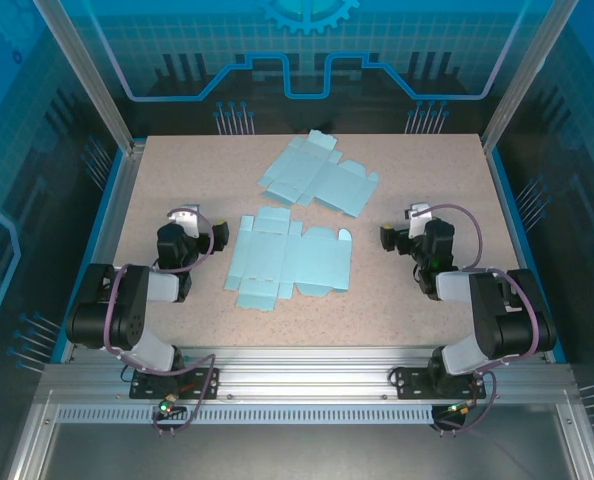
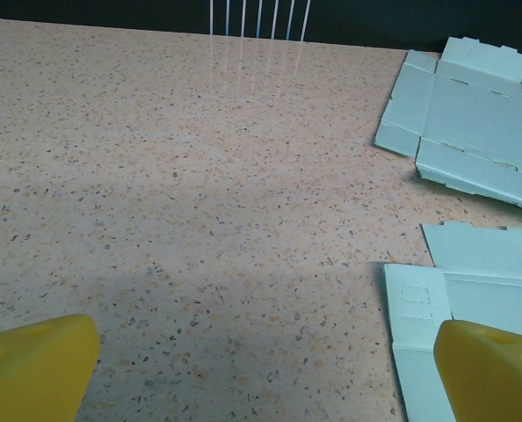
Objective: Fold the paper box
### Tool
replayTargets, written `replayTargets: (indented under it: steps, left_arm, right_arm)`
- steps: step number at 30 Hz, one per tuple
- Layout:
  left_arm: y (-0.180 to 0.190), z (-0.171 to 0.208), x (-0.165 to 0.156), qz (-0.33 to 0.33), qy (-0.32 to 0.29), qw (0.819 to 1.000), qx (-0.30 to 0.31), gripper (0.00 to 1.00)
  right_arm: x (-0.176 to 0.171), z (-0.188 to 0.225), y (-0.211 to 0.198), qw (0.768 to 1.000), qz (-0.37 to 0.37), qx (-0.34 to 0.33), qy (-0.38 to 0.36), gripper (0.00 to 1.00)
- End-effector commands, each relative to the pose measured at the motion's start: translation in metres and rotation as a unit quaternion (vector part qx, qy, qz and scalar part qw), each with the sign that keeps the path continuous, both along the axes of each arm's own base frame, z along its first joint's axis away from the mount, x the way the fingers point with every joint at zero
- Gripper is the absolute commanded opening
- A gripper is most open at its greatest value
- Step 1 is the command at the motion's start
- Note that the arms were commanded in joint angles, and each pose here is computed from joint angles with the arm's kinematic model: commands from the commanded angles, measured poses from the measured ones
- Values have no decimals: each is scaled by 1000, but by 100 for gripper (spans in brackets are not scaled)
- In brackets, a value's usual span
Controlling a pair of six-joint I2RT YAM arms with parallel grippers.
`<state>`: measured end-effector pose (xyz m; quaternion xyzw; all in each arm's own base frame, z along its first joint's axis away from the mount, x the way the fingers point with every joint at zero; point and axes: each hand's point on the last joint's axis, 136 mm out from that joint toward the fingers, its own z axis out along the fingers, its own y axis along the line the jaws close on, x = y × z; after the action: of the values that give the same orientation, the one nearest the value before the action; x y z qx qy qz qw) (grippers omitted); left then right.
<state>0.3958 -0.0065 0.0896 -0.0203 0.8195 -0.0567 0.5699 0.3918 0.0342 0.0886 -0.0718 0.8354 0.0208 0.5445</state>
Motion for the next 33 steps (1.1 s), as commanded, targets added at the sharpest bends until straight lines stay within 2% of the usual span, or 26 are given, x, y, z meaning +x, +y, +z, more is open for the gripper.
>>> replayTargets:
  steps: [1,13,17,21,27,30,33]
  left_arm:
    - [-2,6,2,-4,-7,1000,1,99]
    - [-2,5,2,-4,-6,1000,-1,99]
    - [4,10,2,15,-6,1000,0,99]
    - [14,24,-5,46,-25,999,1,99]
    - [23,59,-16,75,-40,996,-5,99]
    - [21,86,-18,78,-59,995,-35,99]
    - [22,106,-21,94,-54,991,-77,99]
  right_arm:
    - [5,5,-1,1000,3,-1,-7,100]
    - [5,5,-1,1000,3,-1,-7,100]
    - [5,6,-1,1000,3,-1,-8,100]
    - [9,11,2,1000,12,-3,12,100]
    - [5,23,-6,1000,-12,-6,6,100]
    - [-1,34,-11,1000,-25,-9,1,100]
    - [-9,49,-18,999,-47,-6,-8,100]
